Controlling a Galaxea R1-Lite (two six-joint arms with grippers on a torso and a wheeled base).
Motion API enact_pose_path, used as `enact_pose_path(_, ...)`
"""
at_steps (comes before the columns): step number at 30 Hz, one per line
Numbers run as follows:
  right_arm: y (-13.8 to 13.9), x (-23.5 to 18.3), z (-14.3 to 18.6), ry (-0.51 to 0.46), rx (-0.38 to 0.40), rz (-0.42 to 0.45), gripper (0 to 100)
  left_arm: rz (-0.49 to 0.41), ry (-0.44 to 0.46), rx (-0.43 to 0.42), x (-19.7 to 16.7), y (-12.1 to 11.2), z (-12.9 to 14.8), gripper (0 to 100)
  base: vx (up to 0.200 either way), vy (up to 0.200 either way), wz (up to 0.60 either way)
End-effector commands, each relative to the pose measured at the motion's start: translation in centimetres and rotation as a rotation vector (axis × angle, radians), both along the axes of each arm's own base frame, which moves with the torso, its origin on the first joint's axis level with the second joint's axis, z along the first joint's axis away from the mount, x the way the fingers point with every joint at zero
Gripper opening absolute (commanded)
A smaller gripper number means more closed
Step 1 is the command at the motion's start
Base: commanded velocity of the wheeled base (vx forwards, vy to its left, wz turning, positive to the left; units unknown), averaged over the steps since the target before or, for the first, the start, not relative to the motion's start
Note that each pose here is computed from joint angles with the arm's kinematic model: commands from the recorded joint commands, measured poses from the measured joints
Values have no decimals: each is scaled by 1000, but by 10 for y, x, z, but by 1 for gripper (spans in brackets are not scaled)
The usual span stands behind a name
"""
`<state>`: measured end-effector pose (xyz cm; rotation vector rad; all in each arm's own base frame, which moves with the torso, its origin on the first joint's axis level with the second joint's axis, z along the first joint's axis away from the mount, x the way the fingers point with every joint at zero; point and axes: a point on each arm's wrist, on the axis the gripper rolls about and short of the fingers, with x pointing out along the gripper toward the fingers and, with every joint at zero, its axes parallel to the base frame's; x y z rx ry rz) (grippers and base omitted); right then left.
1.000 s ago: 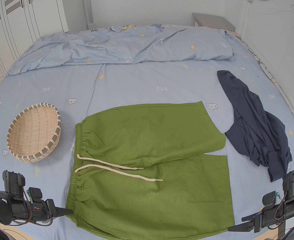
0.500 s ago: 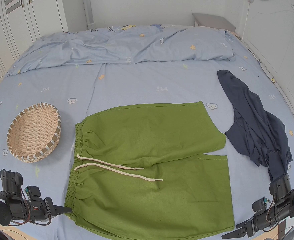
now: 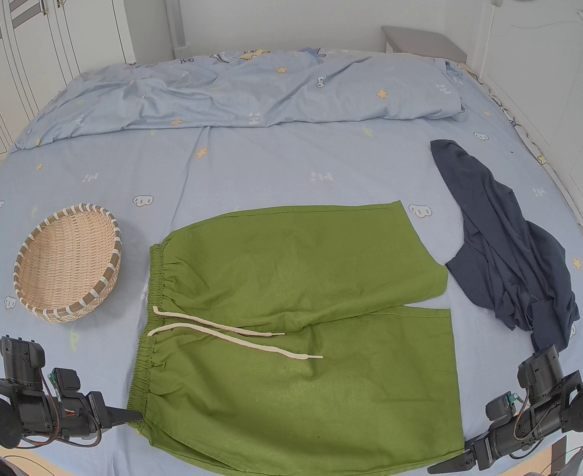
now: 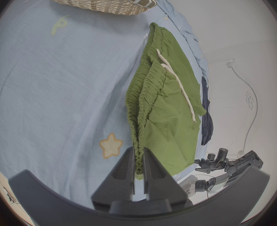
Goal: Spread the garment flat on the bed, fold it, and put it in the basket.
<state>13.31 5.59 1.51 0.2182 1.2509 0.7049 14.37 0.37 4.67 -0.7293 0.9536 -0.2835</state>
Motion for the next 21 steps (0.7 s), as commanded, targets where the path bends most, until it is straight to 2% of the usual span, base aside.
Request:
enact_pose_path(1, 0, 0, -3, 19, -7, -3, 100, 0, 18, -3, -4, 0, -2, 0, 0, 0, 0)
enact_pose_path(3, -1, 0, -3, 19, -7, -8, 100, 3, 18, -1, -4, 0, -2, 0, 0, 0, 0)
enact_pose_path(4, -2, -1, -2, 19, -7, -11, 0, 3, 18, -1, -4, 0, -2, 0, 0, 0, 0)
enact_pose_path(15, -4, -4, -2, 25, -8, -18, 0, 2, 19, -1, -4, 0, -3, 0, 0, 0, 0)
enact_pose_path(21, -11, -7, 2, 2, -4, -61, 0, 3, 18, -1, -4, 0, -3, 0, 0, 0, 0)
